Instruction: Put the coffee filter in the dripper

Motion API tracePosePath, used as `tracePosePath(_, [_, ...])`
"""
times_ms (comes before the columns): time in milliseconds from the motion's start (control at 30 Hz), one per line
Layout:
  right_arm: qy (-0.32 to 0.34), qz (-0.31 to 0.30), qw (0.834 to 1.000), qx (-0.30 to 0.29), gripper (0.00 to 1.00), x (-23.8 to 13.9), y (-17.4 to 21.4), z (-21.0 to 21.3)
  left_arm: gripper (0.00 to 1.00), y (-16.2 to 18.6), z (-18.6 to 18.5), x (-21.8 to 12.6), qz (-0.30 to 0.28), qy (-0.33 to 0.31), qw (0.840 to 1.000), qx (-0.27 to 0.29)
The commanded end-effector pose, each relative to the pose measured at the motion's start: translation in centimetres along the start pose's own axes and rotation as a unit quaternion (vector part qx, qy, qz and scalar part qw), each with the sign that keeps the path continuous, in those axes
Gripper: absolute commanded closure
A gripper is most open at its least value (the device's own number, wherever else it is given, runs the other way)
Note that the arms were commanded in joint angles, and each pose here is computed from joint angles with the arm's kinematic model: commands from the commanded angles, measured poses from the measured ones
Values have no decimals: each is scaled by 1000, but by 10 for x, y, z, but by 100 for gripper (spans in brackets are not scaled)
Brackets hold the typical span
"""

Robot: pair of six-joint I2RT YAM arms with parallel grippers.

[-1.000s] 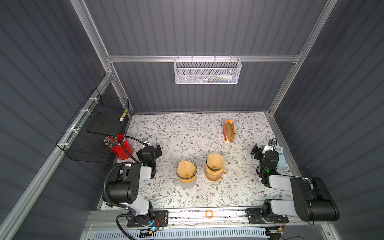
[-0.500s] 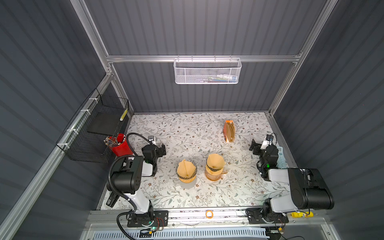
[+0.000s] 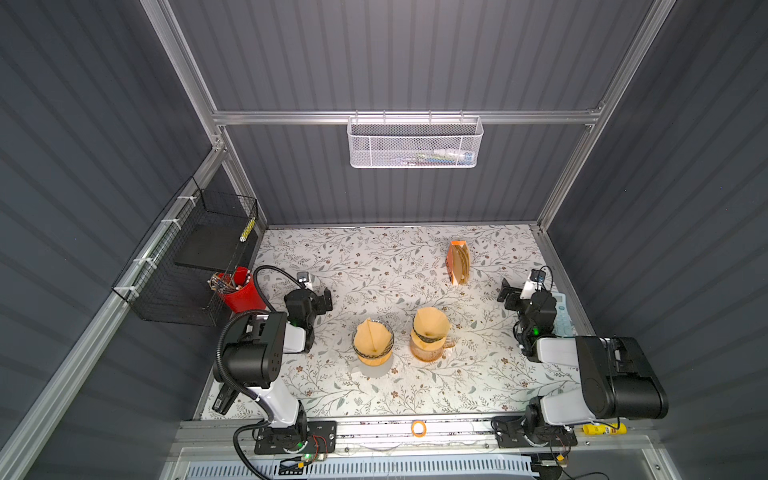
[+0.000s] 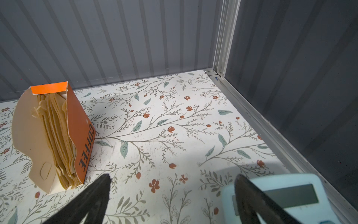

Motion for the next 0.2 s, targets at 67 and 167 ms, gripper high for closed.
tracePosePath(67, [-3,4,1000,-2,1,2,0,0,0,-2,0,2,-3,3,1000,9])
tracePosePath(167, [-4,2,1000,-2,1,0,0,0,0,-2,0,2,-3,3,1000,9])
Point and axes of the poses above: each gripper's point midway between its finger pads, its own x axis out along the fingers, its own z axis along the line the jaws close on, y = z × x, the point moved 7 cm from there along -x, back along the fingers, and after that the axes turned 2 degrees about x, right-handed, at the moved point
